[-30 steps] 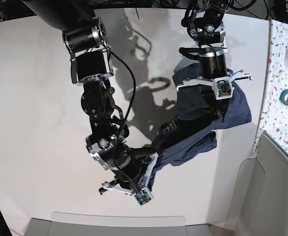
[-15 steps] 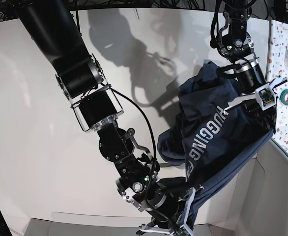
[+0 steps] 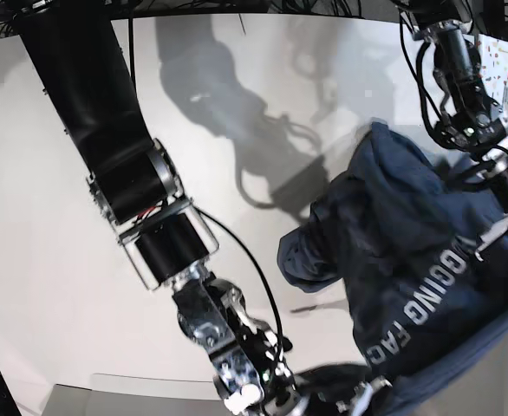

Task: Layout the t-shirt on the table in an organized manner, then fold the t-shirt properly
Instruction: 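Lift the shirt high with both grippers holding opposite edges, then swing the lifted shirt with both grippers and stretch it apart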

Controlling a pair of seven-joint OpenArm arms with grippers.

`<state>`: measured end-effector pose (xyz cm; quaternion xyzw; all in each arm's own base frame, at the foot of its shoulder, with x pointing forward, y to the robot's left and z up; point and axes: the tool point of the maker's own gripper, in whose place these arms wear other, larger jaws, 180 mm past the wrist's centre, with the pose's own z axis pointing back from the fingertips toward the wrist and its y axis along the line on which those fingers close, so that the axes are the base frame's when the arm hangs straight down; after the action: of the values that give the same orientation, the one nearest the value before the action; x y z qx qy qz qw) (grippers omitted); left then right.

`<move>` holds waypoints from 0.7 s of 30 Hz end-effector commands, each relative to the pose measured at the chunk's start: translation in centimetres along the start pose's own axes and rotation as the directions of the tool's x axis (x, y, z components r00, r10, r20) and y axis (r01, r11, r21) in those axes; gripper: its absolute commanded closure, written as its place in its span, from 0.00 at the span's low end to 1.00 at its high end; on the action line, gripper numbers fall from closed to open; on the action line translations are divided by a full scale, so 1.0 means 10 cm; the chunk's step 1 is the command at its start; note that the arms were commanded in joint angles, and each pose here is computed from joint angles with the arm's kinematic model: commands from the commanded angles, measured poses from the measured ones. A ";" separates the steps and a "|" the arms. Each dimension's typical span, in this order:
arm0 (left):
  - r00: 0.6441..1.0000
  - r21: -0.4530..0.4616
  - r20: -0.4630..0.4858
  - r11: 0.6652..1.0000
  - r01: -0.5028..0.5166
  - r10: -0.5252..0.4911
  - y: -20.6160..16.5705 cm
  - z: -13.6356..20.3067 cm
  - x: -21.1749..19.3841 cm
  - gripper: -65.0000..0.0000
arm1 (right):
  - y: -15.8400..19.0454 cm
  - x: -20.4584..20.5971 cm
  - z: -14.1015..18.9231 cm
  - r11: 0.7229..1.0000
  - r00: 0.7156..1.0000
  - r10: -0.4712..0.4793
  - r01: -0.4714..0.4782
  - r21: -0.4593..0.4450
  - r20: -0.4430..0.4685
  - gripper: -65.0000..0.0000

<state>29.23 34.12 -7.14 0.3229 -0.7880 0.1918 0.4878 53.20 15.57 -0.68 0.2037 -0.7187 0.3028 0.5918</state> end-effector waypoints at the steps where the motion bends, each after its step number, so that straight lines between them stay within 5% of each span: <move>1: 0.995 0.110 0.104 0.994 0.001 -0.012 0.27 -0.11 0.29 1.00 | -0.23 0.57 0.00 0.996 0.992 0.051 -0.042 -0.074 0.119 0.96; 4: 0.985 0.138 0.174 0.990 -0.026 0.002 0.37 -0.27 0.52 1.00 | -0.22 1.02 0.00 0.998 0.977 0.037 -0.027 -0.050 0.210 0.96; 14: 0.915 0.173 0.404 0.984 -0.050 -0.025 0.55 -0.60 1.33 1.00 | -0.12 1.12 0.01 0.987 0.956 -0.164 0.157 0.045 0.245 0.96; 21: 0.858 0.248 0.498 0.969 -0.002 -0.126 0.62 -0.63 1.72 1.00 | -0.13 1.13 0.02 0.982 0.949 -0.190 0.182 0.055 0.250 0.96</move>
<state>26.13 36.48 9.22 0.4225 -0.8481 0.1524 0.2811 50.42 17.46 7.86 0.3414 -0.7319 0.2580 0.5303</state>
